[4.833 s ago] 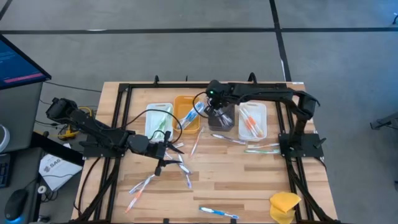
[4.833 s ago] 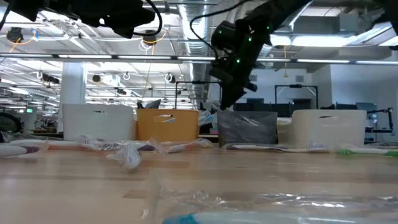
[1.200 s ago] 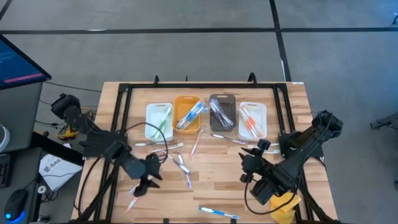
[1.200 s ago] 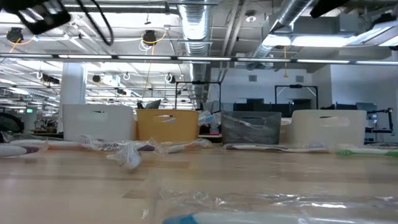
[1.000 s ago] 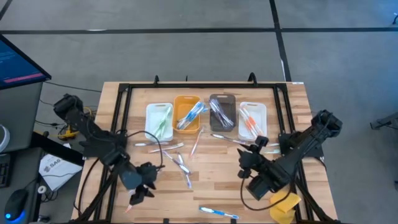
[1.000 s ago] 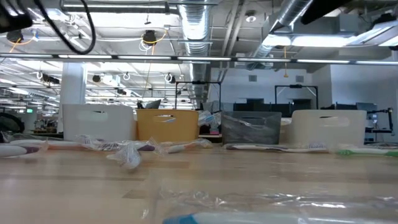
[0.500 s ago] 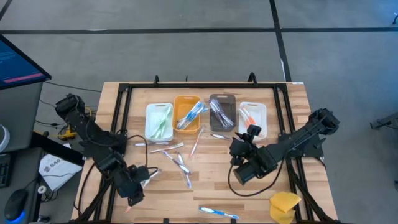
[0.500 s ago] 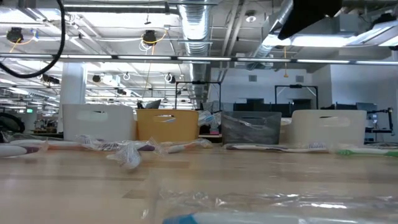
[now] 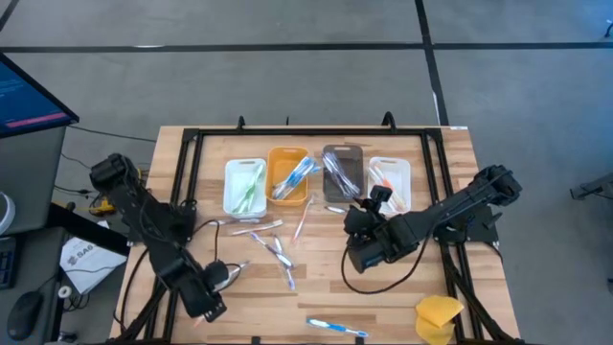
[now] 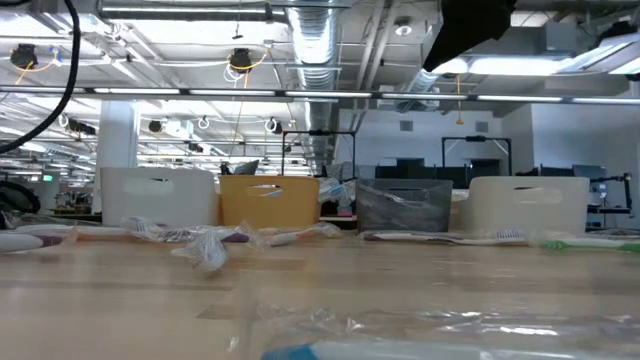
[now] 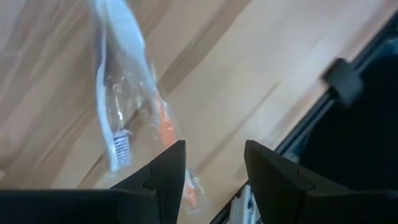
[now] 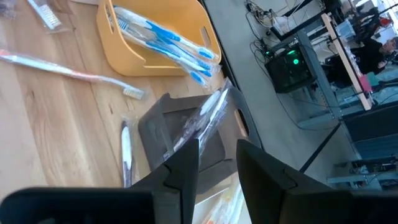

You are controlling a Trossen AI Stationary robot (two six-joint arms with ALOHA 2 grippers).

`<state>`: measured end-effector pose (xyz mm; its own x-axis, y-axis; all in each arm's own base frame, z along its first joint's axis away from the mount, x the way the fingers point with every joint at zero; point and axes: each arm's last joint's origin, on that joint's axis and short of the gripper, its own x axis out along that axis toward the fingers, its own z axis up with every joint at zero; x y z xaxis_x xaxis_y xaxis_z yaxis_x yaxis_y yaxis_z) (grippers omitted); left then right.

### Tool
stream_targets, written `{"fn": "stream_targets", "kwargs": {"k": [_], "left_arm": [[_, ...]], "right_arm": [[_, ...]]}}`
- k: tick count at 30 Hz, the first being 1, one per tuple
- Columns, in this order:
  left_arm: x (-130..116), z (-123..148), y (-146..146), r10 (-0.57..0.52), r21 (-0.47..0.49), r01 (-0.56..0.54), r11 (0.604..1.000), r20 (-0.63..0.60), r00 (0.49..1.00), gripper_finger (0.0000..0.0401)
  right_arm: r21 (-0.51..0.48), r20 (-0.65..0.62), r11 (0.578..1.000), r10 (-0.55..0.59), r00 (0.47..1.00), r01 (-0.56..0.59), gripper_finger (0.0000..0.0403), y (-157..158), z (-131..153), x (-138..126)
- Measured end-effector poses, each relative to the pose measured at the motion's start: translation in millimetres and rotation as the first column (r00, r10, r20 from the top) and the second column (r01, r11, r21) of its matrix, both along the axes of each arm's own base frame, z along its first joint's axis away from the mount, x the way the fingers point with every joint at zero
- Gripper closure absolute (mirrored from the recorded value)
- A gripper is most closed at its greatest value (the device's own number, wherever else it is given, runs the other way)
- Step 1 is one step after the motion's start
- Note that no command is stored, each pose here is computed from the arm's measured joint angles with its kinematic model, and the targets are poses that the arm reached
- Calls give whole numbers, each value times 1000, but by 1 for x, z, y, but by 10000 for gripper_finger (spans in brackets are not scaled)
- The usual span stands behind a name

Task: Pick & Place Toothbrushes
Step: Put the orange toothbrush into the right white bin

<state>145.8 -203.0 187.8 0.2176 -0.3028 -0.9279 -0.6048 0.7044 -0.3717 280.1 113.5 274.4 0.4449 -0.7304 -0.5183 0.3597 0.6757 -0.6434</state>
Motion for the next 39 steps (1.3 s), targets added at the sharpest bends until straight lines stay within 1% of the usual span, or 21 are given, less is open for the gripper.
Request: {"fn": "stream_targets", "kwargs": {"k": [10, 15, 17, 21, 23, 26, 29, 32, 35, 39], "left_arm": [[2, -18, -5, -2, 46, 6, 999, -77, 997, 243], [-1, -34, 2, -7, 42, 15, 999, -195, 981, 243], [-2, -39, 6, 2, 50, 9, 999, -216, 976, 243], [-1, -41, 9, 10, 51, 1, 999, -218, 976, 243], [-1, -41, 8, 8, 44, 1, 999, -212, 977, 243], [-1, -41, 8, 8, 42, 1, 999, -211, 978, 243], [0, -41, 8, 9, 36, -1, 999, -206, 978, 243], [2, -41, 7, 9, 24, -5, 1000, -197, 980, 243], [5, -39, 3, 3, -18, -5, 1000, -161, 987, 243], [6, -40, 3, 1, -15, -3, 1000, -136, 991, 243]], "right_arm": [[4, -3, 1000, 21, 1000, -21, 301, 4, 0, -1], [25, -11, 999, 26, 1000, -25, 301, 5, 0, -1], [25, -11, 999, 26, 1000, -26, 301, 5, 0, -1], [29, -13, 999, 30, 999, -30, 301, 6, 0, -1], [48, -39, 998, 49, 998, -47, 301, 7, -1, -1], [106, -79, 992, 84, 993, -75, 301, 9, -3, 0], [150, -85, 985, 99, 991, -86, 301, 10, -3, 0], [151, -85, 985, 99, 991, -85, 301, 10, -3, 1], [150, -86, 985, 97, 992, -83, 301, 9, -3, 1], [150, -85, 985, 96, 992, -83, 301, 9, -3, 1]]}}
